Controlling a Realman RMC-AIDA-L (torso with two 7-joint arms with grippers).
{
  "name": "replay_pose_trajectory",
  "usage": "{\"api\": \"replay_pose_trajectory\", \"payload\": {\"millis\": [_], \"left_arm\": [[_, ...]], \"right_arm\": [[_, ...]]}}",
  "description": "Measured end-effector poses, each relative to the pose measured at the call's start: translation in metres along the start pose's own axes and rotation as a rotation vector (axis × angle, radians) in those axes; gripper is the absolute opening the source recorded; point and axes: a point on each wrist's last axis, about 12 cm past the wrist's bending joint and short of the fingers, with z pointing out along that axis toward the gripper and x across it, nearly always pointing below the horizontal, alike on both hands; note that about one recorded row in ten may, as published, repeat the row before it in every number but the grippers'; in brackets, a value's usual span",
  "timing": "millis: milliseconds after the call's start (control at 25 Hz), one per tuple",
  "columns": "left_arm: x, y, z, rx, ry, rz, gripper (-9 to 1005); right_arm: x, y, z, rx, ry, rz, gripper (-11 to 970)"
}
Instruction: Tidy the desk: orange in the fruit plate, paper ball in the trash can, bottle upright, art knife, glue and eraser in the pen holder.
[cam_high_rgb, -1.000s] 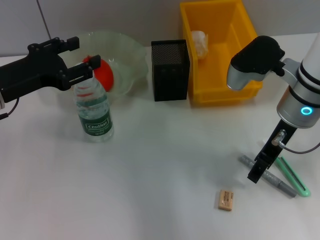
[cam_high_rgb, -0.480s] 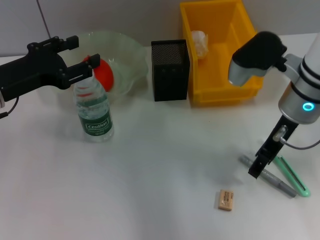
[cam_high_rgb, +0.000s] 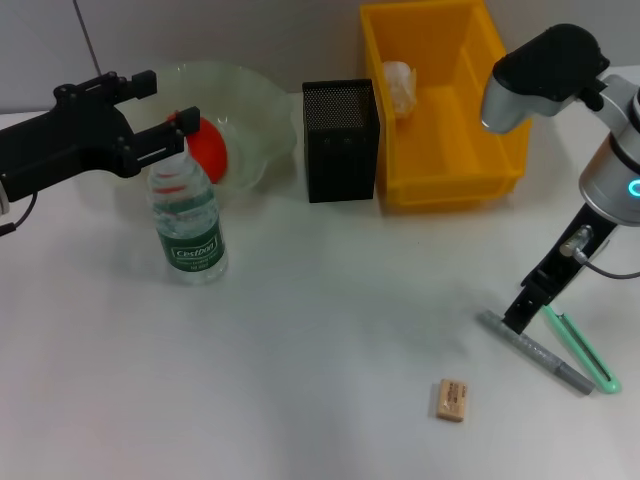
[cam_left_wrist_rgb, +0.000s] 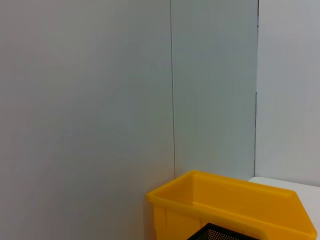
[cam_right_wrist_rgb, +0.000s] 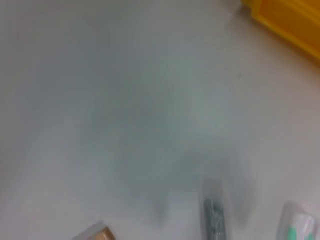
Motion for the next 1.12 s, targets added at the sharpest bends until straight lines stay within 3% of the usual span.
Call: {"api": "replay_pose_trajectory", "payload": {"millis": [280, 640, 1120], "left_arm": [[-0.006, 0.006, 0.001, -0.023, -0.013, 0.019, 686], [-0.013, 0.014, -0.006, -0.063, -0.055, 0.033, 685], [-0.012, 0.013, -0.005, -0.067, -0.071, 0.023, 685]], "right_arm": [[0.007, -0.002, -0.014, -0.003, 0.006, 0.12, 697], [0.017, -0.005, -0.005, -0.023, 0.016, 0.251, 698], [0.032, -0.015, 0.005, 0.003, 0.064, 0.238, 698]]}}
